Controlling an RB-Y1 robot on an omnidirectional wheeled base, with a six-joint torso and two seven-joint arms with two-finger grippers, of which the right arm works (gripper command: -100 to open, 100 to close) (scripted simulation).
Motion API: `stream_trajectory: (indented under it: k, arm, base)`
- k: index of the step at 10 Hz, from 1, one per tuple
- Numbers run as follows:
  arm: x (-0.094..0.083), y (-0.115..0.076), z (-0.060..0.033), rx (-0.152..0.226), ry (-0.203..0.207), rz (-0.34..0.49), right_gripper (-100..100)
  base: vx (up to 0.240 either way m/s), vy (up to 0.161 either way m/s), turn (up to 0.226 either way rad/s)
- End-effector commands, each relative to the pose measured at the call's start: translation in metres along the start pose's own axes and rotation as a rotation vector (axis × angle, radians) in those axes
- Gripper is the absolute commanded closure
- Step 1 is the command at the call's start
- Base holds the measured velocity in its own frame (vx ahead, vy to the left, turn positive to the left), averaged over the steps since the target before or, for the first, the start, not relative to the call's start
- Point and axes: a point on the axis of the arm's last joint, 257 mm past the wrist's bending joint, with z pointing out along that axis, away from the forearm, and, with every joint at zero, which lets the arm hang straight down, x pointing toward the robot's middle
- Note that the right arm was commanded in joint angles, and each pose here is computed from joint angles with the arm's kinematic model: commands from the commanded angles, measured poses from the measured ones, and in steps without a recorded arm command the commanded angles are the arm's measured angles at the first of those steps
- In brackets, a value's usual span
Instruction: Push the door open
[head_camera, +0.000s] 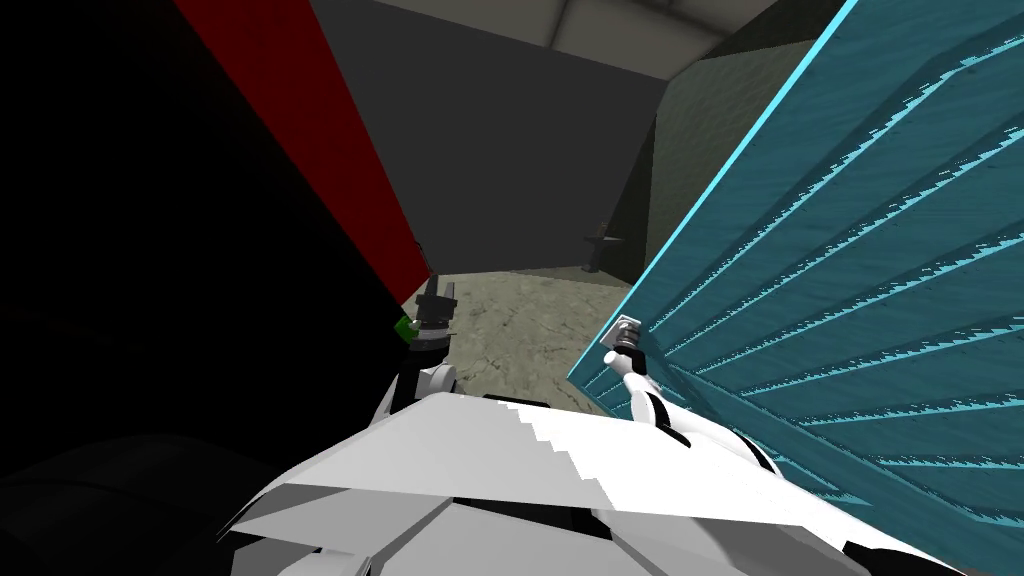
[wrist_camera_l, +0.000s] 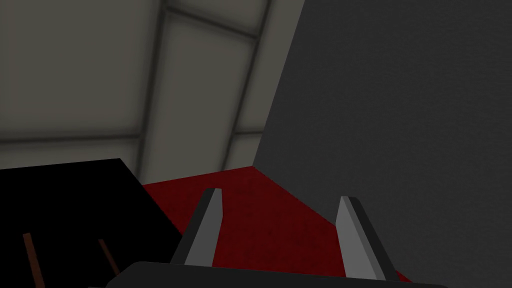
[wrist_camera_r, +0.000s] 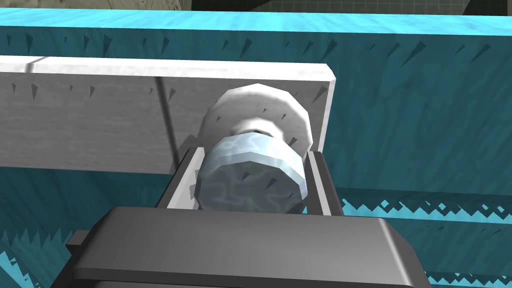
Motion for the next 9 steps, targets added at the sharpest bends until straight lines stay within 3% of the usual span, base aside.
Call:
stream_trajectory:
  k: [1,3,5,6,9]
  arm:
    - [-0.013,0.006,0.0026,-0.012,-0.024,0.002,100]
    - [-0.013,0.006,0.0026,-0.012,-0.024,0.002,100]
    - [-0.028,0.006,0.0031,-0.012,-0.052,0.002,100]
    - [-0.023,0.0,0.0003,0.0,-0.044,0.001,100]
    - [-0.049,0.002,0.0013,-0.005,-0.096,0.002,100]
  base:
    - [0.17,0.006,-0.046]
    - [0.082,-0.008,-0.011]
    - [0.162,-0.009,-0.033]
    - [0.085,0.001,-0.026]
    - [0.178,-0.023,-0.037]
